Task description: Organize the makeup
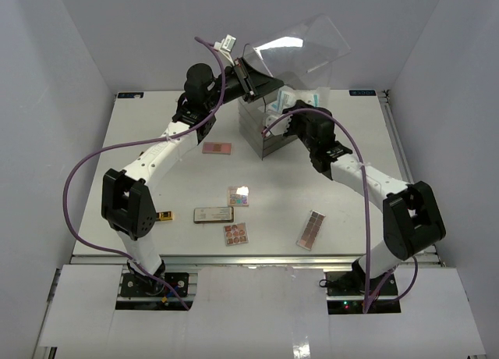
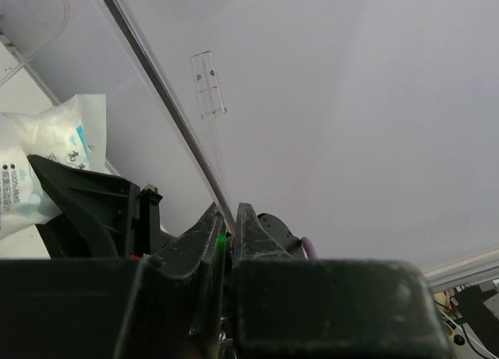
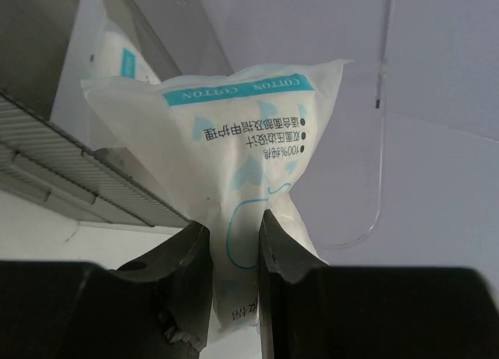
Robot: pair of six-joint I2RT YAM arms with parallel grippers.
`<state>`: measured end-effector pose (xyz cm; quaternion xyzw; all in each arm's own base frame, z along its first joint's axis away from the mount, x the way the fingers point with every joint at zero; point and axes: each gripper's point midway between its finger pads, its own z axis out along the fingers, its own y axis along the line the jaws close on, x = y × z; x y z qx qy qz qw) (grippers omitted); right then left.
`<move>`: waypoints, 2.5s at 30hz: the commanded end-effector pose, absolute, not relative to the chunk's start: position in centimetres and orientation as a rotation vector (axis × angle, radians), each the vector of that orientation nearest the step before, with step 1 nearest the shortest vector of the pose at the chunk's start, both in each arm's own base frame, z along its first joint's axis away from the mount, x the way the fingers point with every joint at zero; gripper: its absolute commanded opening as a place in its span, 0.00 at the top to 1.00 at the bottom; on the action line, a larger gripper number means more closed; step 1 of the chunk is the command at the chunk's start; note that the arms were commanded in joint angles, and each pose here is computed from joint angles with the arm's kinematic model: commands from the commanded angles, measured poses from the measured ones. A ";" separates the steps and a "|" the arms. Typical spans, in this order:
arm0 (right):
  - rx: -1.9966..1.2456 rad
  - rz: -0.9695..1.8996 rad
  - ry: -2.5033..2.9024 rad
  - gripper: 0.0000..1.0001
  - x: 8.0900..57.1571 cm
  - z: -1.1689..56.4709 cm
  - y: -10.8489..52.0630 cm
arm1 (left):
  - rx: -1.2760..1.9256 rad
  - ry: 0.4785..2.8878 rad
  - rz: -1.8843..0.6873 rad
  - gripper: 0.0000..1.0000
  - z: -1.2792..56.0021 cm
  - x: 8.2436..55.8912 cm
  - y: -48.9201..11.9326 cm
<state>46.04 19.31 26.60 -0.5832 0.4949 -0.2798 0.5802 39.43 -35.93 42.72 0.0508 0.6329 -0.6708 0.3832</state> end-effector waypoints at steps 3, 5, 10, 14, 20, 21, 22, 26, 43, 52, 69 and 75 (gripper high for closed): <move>-1.163 -0.823 0.937 0.86 48.0 31.3 19.8 | 0.224 1.352 -1.675 0.94 50.8 37.2 -33.4; -1.098 -0.834 0.894 0.82 48.2 32.4 19.8 | 0.227 1.353 -1.677 0.94 50.8 37.2 -33.4; -1.103 -0.797 0.798 0.72 48.6 31.7 21.0 | 0.234 1.355 -1.680 0.94 50.6 37.2 -33.5; -1.114 -0.794 0.777 0.63 49.5 31.2 21.4 | 0.237 1.359 -1.683 0.94 50.5 37.2 -33.6; -1.206 -0.797 0.721 0.10 49.9 29.3 21.9 | 0.245 1.364 -1.686 0.94 50.3 37.1 -33.7; -1.218 -0.797 0.718 0.04 50.0 29.0 21.9 | 0.245 1.365 -1.687 0.94 50.3 37.2 -33.7; -1.232 -0.798 0.716 0.03 50.0 28.7 21.8 | 0.244 1.365 -1.686 0.94 50.2 37.2 -33.7; -1.253 -0.795 0.720 0.03 49.9 28.2 21.6 | 0.242 1.369 -1.689 0.94 50.0 37.4 -33.8; -1.383 -0.614 0.849 0.02 44.0 24.4 20.8 | 0.223 1.378 -1.686 0.94 49.7 37.7 -33.8; -1.578 -0.327 1.115 0.08 41.4 20.7 21.1 | 0.211 1.382 -1.689 0.94 49.7 37.4 -33.6; -1.778 0.261 1.272 0.22 26.9 17.5 17.0 | 0.155 1.466 -1.671 0.94 46.7 36.8 -33.0; -1.604 0.260 1.380 0.23 27.1 18.8 13.8 | 0.074 1.561 -1.646 0.94 43.6 37.1 -32.7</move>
